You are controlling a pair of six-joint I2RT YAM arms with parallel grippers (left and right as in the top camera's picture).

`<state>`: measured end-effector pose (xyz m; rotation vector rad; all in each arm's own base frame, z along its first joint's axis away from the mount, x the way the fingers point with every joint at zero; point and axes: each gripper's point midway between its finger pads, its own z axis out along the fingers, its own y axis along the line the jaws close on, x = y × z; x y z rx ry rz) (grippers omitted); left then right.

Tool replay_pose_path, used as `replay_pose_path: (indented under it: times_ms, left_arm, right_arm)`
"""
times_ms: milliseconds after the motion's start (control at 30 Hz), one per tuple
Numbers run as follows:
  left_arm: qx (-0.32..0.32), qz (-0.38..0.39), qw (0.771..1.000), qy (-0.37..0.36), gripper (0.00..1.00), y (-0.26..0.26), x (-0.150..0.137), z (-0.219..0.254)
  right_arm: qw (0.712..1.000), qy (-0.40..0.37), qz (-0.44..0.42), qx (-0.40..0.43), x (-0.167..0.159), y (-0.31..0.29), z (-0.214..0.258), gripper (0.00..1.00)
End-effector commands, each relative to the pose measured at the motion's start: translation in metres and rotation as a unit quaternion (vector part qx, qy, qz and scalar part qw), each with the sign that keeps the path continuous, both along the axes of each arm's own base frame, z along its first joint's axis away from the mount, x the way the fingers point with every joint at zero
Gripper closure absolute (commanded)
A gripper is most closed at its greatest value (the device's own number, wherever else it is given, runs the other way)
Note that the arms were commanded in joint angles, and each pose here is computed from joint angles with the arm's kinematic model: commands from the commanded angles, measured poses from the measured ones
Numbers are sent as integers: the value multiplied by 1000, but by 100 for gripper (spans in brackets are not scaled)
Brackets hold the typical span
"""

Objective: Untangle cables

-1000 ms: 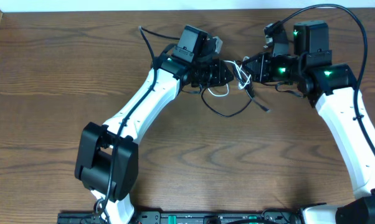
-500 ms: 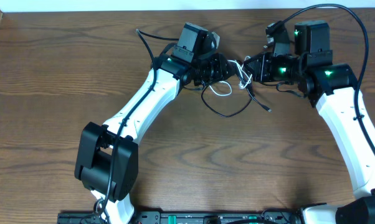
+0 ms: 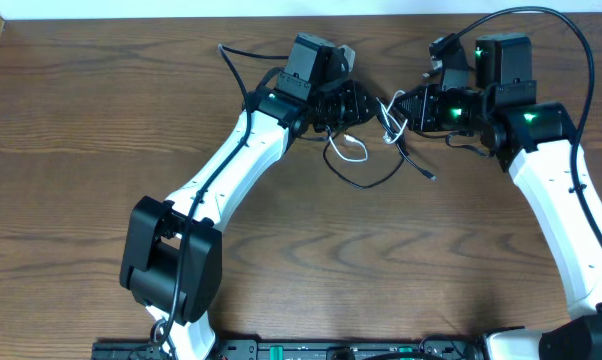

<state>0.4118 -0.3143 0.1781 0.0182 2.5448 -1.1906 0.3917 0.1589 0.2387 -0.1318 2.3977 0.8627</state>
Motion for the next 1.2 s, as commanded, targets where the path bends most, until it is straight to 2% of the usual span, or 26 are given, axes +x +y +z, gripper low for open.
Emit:
replay_pose_path:
  times_ms: [0,600,633,900,1000,1167]
  left_arm:
    - [2,-3,1000,-10,67,-4,-1,3]
    - [13,21,1000,-7,69,-21,5,-17]
    - [13,24,1000,-2,73,-21,5,-19]
    - [8,35,999,14,81,-24,10,-31]
    - [6,37,999,10,92,-24,12,-29]
    - [10,43,999,3,92,-16,19,-29]
  right_arm:
    - [1000,-6,4,3,1,0,4,99]
    - [1000,-7,5,6,1,1,5,99]
    - [1000,-7,6,6,1,1,5,99]
    - [1000,-6,5,6,1,1,5,99]
    - [1000,-7,4,5,1,0,5,99]
    - [1000,6,-18,-19,1,-10,-4,99]
